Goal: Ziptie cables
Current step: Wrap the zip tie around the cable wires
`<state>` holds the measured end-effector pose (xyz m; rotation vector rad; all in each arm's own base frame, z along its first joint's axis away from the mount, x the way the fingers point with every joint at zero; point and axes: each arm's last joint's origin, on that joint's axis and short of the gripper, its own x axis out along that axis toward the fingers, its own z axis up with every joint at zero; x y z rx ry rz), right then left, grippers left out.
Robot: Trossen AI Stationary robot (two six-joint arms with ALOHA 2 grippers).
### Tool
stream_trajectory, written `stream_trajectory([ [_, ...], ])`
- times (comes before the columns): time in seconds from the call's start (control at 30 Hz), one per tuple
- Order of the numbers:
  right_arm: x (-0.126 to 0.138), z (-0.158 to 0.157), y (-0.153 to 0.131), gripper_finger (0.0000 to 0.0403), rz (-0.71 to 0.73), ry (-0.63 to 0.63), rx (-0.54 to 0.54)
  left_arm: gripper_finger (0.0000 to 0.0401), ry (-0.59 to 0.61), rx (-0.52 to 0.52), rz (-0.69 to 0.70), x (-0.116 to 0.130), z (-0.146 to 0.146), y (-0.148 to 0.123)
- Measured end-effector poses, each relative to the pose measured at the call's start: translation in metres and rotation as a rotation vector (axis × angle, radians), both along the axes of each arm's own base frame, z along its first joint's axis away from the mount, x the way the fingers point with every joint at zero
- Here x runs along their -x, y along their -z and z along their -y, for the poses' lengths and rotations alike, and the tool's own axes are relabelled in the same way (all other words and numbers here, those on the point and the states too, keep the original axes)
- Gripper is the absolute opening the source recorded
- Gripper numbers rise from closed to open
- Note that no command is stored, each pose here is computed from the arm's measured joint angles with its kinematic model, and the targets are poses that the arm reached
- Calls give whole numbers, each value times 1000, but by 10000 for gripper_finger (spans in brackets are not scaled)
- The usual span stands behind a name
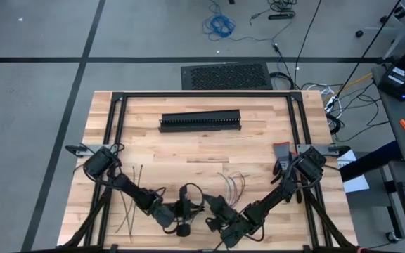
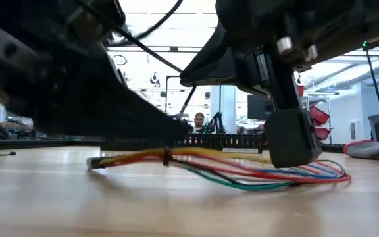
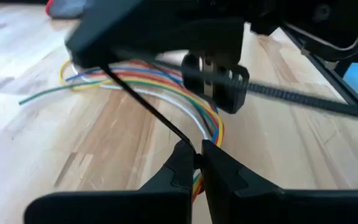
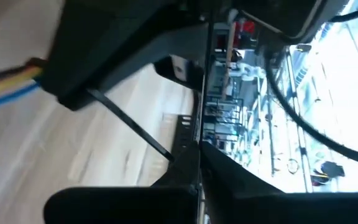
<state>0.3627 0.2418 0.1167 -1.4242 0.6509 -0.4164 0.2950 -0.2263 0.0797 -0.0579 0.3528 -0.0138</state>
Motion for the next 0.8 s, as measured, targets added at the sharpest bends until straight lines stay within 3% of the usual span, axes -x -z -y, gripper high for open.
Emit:
stream_trajectory([
  [0.27,-1,1,-1,0,2,28,32,22,-27,48,-5,-2,-3,26],
  [0.8,-3,1,-5,0,26,66,58,22,-20,51,-5,-2,-3,30],
])
